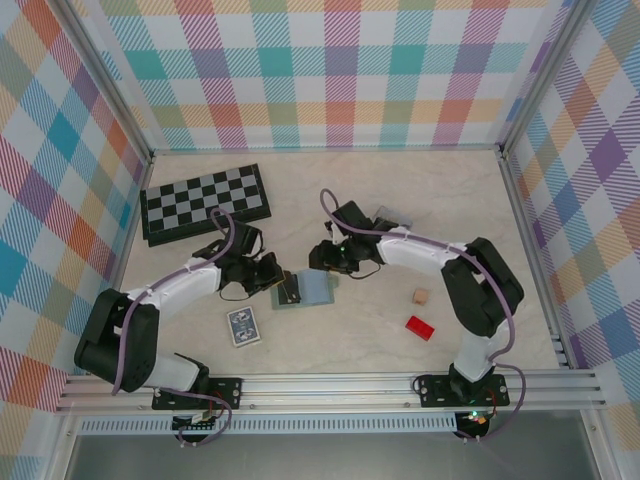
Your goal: Take the credit cards out of the card holder
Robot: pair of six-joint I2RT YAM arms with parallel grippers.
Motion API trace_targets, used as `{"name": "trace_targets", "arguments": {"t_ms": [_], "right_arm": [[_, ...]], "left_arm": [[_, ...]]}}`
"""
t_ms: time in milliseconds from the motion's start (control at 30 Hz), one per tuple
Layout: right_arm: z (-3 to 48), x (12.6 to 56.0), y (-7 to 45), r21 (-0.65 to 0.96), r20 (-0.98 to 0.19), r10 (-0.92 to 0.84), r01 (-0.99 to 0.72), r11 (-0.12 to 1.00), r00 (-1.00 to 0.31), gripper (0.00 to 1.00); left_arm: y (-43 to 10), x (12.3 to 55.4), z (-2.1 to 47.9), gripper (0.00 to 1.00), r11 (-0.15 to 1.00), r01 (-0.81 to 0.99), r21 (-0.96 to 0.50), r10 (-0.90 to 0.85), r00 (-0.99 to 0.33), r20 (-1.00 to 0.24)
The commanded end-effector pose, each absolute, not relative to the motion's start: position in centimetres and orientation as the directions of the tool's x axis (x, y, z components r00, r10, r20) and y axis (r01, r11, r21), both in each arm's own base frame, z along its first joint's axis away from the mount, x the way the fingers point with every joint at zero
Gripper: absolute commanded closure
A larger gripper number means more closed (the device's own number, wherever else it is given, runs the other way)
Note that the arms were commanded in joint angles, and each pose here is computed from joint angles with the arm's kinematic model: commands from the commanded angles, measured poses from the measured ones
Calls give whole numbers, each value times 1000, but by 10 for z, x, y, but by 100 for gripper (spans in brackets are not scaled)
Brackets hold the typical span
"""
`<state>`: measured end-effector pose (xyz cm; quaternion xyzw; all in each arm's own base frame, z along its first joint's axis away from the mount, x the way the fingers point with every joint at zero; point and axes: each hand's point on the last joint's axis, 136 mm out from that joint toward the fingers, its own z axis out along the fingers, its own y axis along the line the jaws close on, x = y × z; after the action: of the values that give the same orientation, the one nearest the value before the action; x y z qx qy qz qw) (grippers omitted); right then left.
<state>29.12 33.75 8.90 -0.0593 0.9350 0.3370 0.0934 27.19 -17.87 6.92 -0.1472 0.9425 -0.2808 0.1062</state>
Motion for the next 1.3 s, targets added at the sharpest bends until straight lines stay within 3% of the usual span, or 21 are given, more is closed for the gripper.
{"name": "trace_targets", "arguments": {"t_ms": [0, 200, 367, 500, 700, 900, 1000, 1133, 1200, 1267], "right_arm": [[123, 285, 355, 734, -264, -109, -273, 622, -958, 48], [136, 279, 360, 800, -266, -131, -294, 523, -955, 36], [154, 280, 362, 867, -249, -124, -278, 413, -961, 31], [173, 285, 362, 898, -241, -109, -264, 352, -964, 29], [195, 289, 369, 929, -233, -125, -259, 264, -964, 32], [204, 290, 363, 933, -236, -99, -254, 255, -967, 45], [208, 289, 359, 929, -249, -87, -263, 261, -965, 60], [204, 290, 353, 906, -277, -72, -286, 314, -958, 91], [199, 292, 347, 879, -300, -59, -300, 371, -952, 100], [197, 295, 338, 835, -358, -53, -345, 428, -932, 100]], "left_arm": [[-170, 276, 90, 100, 818, -181, -545, -320, -932, -172], [-186, 287, 136, 100, 728, -107, -677, -326, -923, -205], [-203, 305, 179, 100, 540, -35, -841, -362, -912, -195], [-211, 309, 196, 100, 457, -4, -889, -359, -916, -181], [-214, 310, 200, 100, 422, 2, -906, -359, -918, -170], [-211, 308, 195, 100, 437, -10, -899, -361, -918, -165], [-210, 306, 191, 100, 441, -21, -897, -364, -918, -158], [-205, 302, 183, 100, 464, -46, -885, -378, -913, -150], [-200, 301, 179, 93, 492, -69, -868, -392, -908, -150], [-193, 299, 177, 78, 533, -72, -843, -405, -897, -179]]}}
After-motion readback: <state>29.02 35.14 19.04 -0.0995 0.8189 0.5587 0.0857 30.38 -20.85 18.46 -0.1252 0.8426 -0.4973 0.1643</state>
